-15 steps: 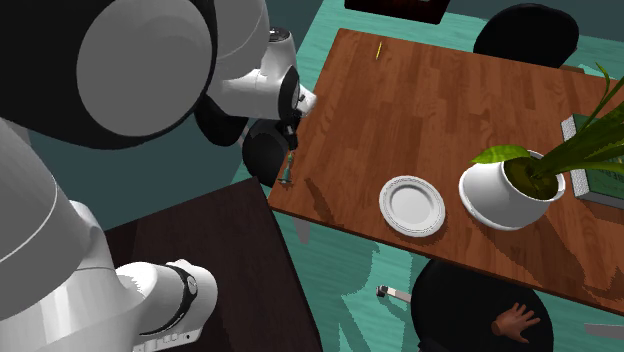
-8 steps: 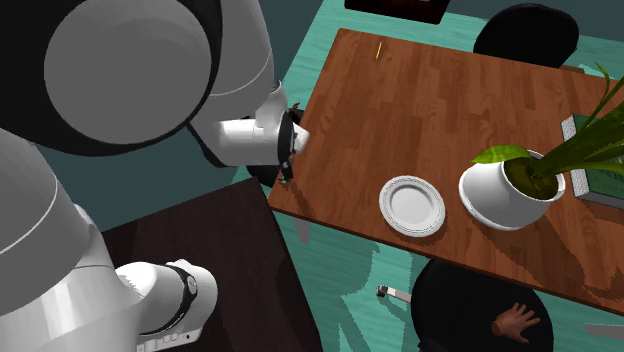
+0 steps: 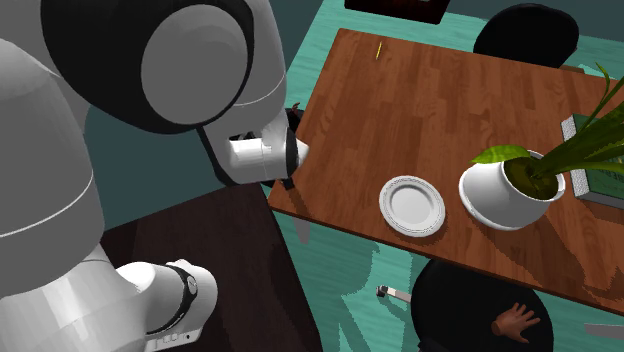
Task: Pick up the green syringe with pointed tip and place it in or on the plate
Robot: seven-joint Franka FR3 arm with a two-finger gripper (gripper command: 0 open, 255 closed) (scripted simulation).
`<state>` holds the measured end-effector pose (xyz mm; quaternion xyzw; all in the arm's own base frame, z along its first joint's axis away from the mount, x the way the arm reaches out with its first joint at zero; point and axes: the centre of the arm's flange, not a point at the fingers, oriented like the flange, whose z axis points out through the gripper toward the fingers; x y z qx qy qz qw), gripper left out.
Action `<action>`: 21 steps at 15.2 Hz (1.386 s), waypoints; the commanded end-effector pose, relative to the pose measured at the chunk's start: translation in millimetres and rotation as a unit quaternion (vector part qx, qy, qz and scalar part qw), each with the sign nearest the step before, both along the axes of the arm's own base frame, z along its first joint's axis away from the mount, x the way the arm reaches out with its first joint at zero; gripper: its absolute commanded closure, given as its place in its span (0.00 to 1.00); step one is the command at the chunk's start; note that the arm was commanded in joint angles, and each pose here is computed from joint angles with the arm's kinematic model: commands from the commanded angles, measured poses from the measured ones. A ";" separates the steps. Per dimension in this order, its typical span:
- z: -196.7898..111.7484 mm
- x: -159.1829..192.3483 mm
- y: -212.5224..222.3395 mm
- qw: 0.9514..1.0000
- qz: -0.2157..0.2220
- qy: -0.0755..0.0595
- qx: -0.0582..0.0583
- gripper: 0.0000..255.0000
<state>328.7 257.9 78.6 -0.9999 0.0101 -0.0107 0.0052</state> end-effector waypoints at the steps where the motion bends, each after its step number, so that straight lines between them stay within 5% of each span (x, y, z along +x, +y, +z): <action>1: -6.2 -0.1 -1.0 1.000 0.000 0.000 0.000 0.00; 8: -6.1 -0.1 -1.0 1.000 0.000 0.000 0.000 0.00; 9: -6.1 -0.1 -1.0 1.000 0.000 0.000 0.000 1.00; 21: 9.7 -0.1 -1.0 1.000 0.000 0.000 0.000 1.00</action>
